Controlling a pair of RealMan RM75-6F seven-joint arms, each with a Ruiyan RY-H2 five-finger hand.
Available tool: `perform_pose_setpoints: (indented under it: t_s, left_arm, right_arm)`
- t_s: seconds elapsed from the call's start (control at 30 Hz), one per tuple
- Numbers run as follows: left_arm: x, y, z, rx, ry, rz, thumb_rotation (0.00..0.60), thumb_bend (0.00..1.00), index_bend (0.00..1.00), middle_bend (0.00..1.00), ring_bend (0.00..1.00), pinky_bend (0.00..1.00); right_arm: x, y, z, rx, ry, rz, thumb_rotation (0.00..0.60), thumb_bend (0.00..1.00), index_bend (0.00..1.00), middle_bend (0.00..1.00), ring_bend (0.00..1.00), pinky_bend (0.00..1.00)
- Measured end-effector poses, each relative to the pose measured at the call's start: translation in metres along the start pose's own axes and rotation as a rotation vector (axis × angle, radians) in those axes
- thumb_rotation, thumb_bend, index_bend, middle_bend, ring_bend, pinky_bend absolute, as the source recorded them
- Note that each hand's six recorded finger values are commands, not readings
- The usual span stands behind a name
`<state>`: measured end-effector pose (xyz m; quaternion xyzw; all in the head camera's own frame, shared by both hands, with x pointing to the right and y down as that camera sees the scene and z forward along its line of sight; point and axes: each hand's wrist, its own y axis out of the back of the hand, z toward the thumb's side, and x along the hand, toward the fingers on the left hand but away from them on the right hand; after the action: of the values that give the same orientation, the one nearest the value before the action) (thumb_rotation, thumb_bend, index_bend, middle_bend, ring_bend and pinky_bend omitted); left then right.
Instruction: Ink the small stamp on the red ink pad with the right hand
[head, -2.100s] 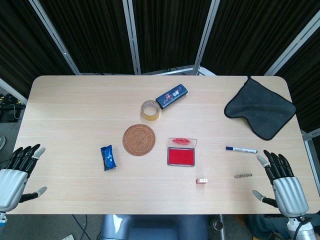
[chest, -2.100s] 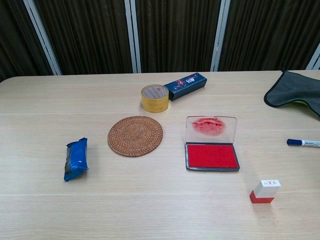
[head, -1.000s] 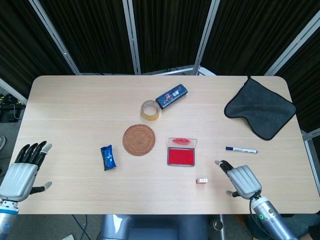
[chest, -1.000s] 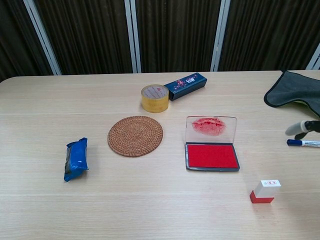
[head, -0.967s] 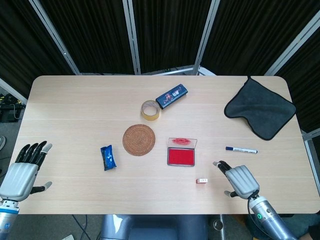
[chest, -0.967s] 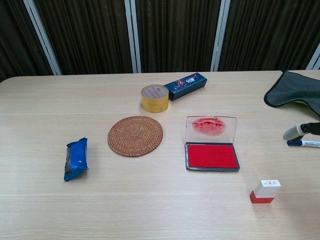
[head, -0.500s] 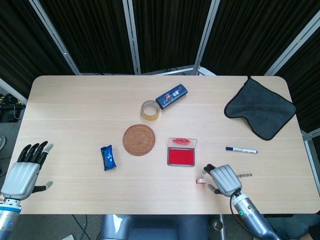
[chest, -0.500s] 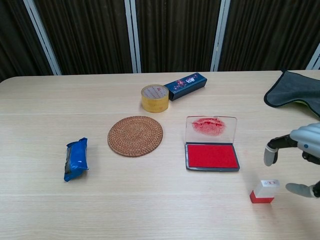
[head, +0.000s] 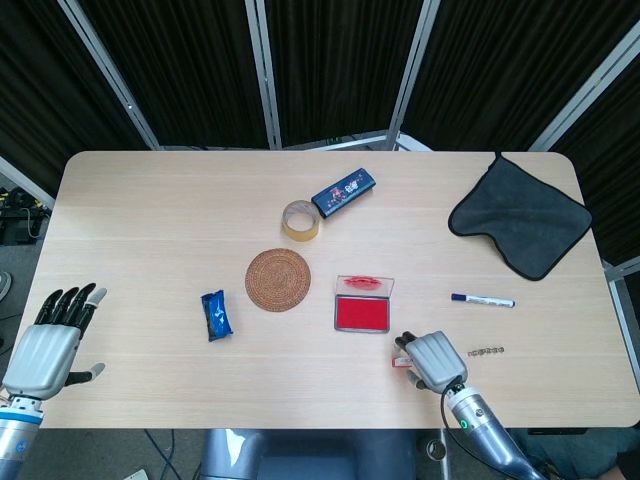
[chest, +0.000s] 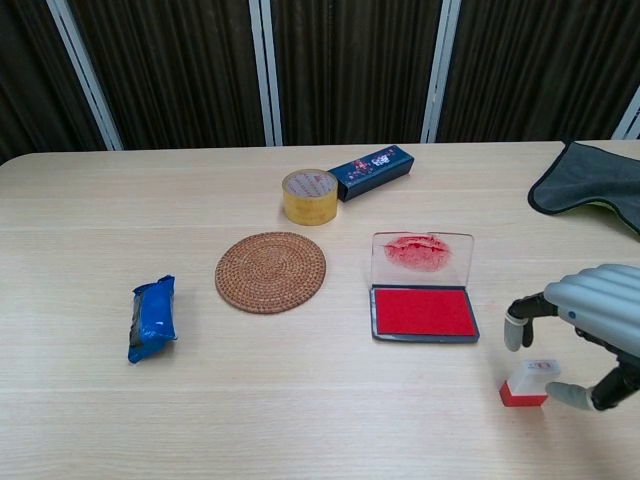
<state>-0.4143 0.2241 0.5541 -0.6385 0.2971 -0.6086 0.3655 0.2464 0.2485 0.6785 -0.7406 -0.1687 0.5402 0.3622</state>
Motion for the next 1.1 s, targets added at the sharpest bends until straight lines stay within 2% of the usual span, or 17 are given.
perform_pose_setpoints:
  t_s: [0.63,0.83,1.1]
  left_arm:
    - [-0.0021,-0.0008,0.0016,-0.001,-0.004,-0.006,0.600,0.00,0.00,0.00,0.00,0.00]
    - [-0.0021,-0.0008,0.0016,-0.001,-0.003,-0.005,0.600,0.00,0.00,0.00,0.00,0.00]
    - [-0.0023,-0.0005,0.0014,-0.002,-0.002,-0.004,0.600,0.00,0.00,0.00,0.00,0.00]
  right_arm:
    - [-0.0065,-0.0104,-0.0018,0.025,-0.019,0.022,0.600,0.31,0.44,0.46,1.00,1.00]
    - [-0.0082,-0.0099,0.0016,0.024,-0.012,0.012,0.600,0.34,0.52,0.54,1.00,1.00]
    - [-0.0088,-0.0038,0.0026,0.022,0.004,-0.019,0.600,0.36,0.55,0.57,1.00,1.00]
